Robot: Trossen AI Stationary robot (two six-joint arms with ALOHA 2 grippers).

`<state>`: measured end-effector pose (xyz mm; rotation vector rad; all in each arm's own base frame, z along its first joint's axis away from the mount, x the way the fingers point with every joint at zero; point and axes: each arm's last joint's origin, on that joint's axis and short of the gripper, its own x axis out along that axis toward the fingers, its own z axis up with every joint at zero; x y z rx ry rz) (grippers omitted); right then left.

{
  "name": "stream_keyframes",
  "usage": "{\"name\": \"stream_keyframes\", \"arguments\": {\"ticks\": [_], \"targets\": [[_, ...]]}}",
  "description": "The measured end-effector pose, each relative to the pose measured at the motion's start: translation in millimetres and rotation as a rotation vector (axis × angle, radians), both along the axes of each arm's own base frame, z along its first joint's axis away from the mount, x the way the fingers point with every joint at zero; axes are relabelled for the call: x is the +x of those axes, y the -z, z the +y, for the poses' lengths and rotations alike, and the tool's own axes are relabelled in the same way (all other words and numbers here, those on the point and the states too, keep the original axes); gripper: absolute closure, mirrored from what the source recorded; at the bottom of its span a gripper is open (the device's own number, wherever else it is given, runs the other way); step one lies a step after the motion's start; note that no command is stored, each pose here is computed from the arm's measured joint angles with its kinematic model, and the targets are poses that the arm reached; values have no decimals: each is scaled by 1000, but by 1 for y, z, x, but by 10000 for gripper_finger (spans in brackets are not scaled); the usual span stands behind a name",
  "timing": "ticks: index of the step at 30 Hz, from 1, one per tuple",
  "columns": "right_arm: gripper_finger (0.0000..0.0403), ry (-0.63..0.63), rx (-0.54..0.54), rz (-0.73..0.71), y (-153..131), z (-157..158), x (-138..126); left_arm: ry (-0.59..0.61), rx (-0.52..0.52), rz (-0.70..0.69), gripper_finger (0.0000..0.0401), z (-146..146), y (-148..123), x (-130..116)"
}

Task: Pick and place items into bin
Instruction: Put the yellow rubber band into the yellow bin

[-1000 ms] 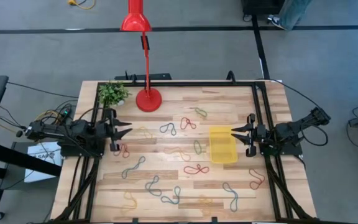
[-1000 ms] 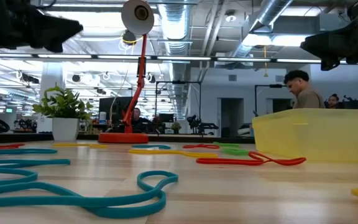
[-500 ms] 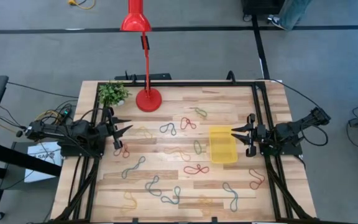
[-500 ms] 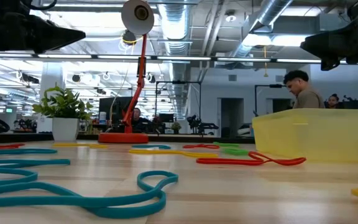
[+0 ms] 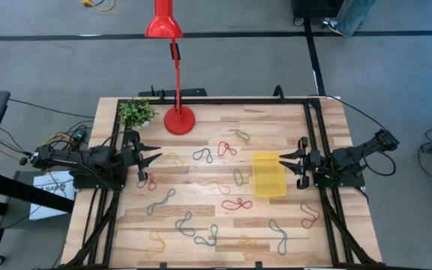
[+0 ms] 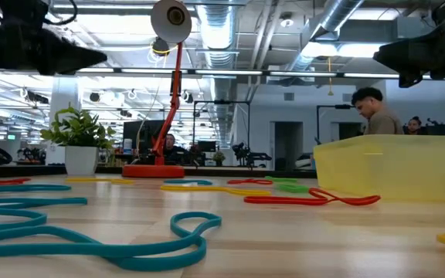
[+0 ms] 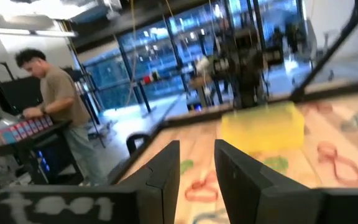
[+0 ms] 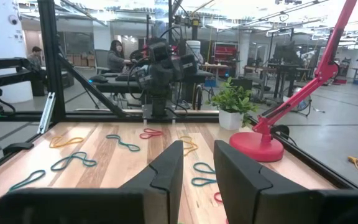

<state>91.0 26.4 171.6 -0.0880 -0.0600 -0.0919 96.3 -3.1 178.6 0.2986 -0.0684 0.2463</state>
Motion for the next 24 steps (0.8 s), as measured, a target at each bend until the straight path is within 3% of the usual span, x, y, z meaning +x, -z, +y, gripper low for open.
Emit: {"name": "stream_keyframes", "arguments": {"ticks": [3, 9, 16, 24], "targets": [[320, 0, 0, 0, 0, 0, 0, -1, 19, 48, 310, 0, 4, 0], [320, 0, 0, 0, 0, 0, 0, -2, 14, 15, 310, 0, 1, 0], [320, 0, -4, -1, 0, 0, 0, 3, -110, -83, 310, 0, -6, -1], [320, 27, -156, -65, -8, -1, -1, -61, -134, -41, 310, 2, -1, -1]]}}
